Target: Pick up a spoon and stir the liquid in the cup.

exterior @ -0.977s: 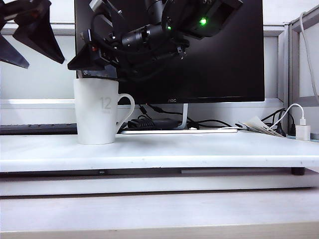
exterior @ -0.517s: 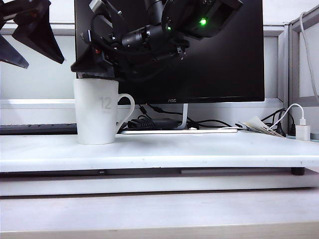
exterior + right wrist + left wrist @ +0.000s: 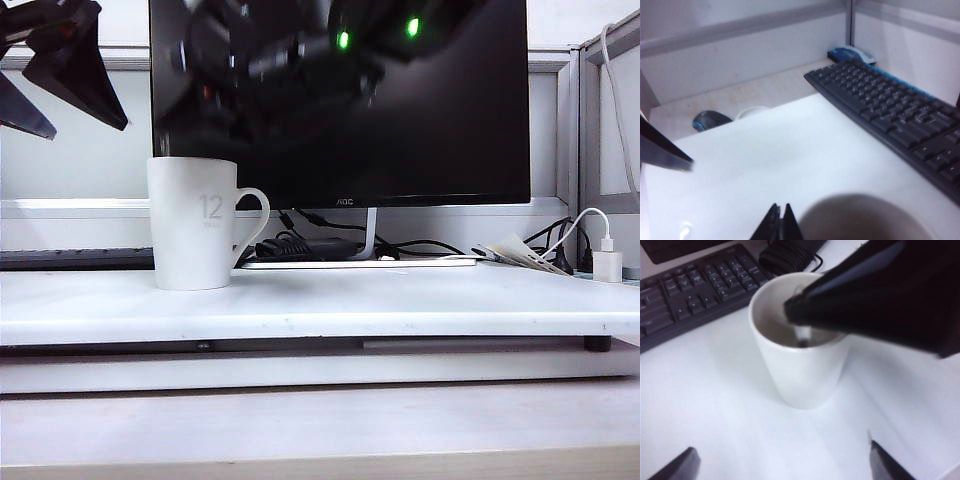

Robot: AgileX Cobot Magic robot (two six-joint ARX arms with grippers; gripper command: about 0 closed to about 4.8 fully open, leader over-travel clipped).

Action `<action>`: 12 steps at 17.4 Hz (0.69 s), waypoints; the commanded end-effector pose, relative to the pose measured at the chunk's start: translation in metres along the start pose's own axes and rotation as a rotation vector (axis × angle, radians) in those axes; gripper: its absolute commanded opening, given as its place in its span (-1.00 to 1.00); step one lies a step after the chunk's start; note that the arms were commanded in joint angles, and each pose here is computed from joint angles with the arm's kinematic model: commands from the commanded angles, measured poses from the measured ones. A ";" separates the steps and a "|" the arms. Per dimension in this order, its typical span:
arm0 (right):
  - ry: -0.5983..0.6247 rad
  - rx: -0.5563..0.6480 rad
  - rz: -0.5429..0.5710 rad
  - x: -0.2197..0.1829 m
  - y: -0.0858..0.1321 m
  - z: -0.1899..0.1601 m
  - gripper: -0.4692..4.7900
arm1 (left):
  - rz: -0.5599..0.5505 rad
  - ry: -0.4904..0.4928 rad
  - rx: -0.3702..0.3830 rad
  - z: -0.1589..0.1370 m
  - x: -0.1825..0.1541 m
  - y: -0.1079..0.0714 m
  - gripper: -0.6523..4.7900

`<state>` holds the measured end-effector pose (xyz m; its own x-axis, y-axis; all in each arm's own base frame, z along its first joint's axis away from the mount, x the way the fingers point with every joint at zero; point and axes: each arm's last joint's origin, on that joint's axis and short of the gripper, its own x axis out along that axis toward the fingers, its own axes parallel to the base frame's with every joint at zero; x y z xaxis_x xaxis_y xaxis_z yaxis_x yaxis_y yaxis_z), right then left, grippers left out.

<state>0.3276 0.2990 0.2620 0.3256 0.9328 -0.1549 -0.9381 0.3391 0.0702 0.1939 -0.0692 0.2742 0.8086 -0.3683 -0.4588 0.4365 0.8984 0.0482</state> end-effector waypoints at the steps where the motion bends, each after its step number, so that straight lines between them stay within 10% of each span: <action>1: -0.058 -0.026 -0.012 -0.011 0.004 0.021 -0.83 | 0.008 -0.045 0.006 0.006 -0.002 0.001 1.00; 6: -0.116 -0.021 -0.076 -0.040 -0.013 0.044 -0.83 | -0.053 -0.239 0.031 0.024 0.002 0.001 1.00; 12: -0.092 0.036 -0.098 -0.038 -0.028 0.031 -0.83 | -0.101 -0.182 -0.041 0.017 0.036 0.002 1.00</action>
<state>0.3438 0.2580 0.2952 0.4258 0.9009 -0.0839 -0.8965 0.4326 0.0953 0.2283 -0.0843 0.2712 0.8173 -0.4826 -0.3147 0.5049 0.8631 -0.0125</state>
